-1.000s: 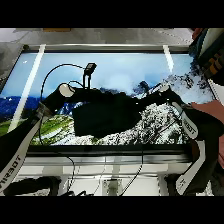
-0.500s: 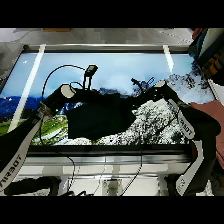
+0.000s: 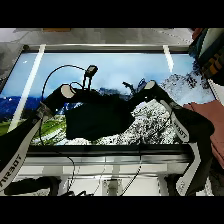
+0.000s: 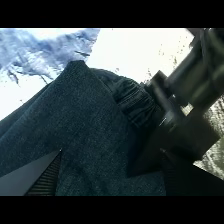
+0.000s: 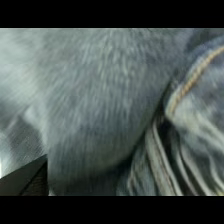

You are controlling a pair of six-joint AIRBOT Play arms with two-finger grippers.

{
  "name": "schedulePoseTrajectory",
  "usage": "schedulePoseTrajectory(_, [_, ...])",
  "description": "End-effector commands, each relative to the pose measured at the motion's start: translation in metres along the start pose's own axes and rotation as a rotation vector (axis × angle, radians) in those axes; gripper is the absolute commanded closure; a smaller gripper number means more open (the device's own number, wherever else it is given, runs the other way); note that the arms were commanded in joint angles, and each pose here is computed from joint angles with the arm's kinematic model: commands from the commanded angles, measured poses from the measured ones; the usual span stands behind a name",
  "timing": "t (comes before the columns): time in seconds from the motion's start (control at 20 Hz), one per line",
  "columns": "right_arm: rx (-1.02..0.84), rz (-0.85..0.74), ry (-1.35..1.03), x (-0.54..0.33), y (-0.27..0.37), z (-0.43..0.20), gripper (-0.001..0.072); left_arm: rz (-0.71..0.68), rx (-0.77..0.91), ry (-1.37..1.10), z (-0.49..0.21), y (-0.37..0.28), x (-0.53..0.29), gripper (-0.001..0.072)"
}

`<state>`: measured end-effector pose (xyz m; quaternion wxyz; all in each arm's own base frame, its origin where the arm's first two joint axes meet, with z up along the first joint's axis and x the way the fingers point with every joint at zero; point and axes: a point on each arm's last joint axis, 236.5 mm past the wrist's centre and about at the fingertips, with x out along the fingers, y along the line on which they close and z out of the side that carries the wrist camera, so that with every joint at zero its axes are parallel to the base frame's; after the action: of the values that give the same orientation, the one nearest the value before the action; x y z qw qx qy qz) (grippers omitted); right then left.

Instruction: Fold the clothes and pants, and hang the long-sleeved shirts on hangers.

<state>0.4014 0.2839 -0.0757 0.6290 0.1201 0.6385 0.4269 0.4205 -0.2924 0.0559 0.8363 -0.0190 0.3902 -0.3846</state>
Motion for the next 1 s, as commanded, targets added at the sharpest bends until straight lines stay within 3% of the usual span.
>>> schedulePoseTrajectory(0.0, [-0.059, -0.177, -0.089, 0.030, -0.006, 0.027, 0.0082, 0.041, -0.003, -0.004, 0.001, 0.021, -0.007, 0.0007])
schedulePoseTrajectory(0.05, [-0.084, -0.192, -0.104, 0.037, -0.001, 0.031, 0.0370, 0.067, -0.004, -0.007, 0.002, 0.033, -0.012, 0.0007])
schedulePoseTrajectory(0.1, [-0.096, -0.198, -0.114, 0.041, 0.002, 0.034, 0.0708, 0.092, -0.005, -0.012, 0.003, 0.045, -0.018, 0.0006])
schedulePoseTrajectory(0.3, [-0.074, -0.186, -0.119, 0.020, 0.007, 0.041, 0.0698, 0.194, -0.013, -0.120, 0.032, 0.081, -0.077, 0.0016])
schedulePoseTrajectory(0.45, [0.033, -0.191, -0.177, -0.054, 0.001, 0.051, 0.0698, 0.342, 0.093, -0.196, 0.054, 0.096, -0.147, 0.0141])
schedulePoseTrajectory(0.55, [0.098, -0.204, -0.258, -0.123, -0.005, 0.053, 0.0697, 0.458, 0.194, -0.247, 0.068, 0.094, -0.200, 0.0143])
schedulePoseTrajectory(0.6, [0.132, -0.217, -0.312, -0.161, -0.008, 0.051, 0.0697, 0.514, 0.242, -0.268, 0.073, 0.091, -0.224, 0.0185])
schedulePoseTrajectory(0.75, [0.244, -0.295, -0.489, -0.281, -0.018, 0.022, 0.0697, 0.675, 0.382, -0.322, 0.082, 0.075, -0.292, 0.0461])
schedulePoseTrajectory(0.8, [0.291, -0.336, -0.549, -0.318, -0.023, 0.006, 0.0697, 0.702, 0.407, -0.350, 0.085, 0.066, -0.310, 0.0515])
schedulePoseTrajectory(0.95, [0.460, -0.485, -0.747, -0.423, -0.035, -0.056, 0.0697, 0.731, 0.443, -0.429, 0.090, 0.039, -0.346, 0.0515])
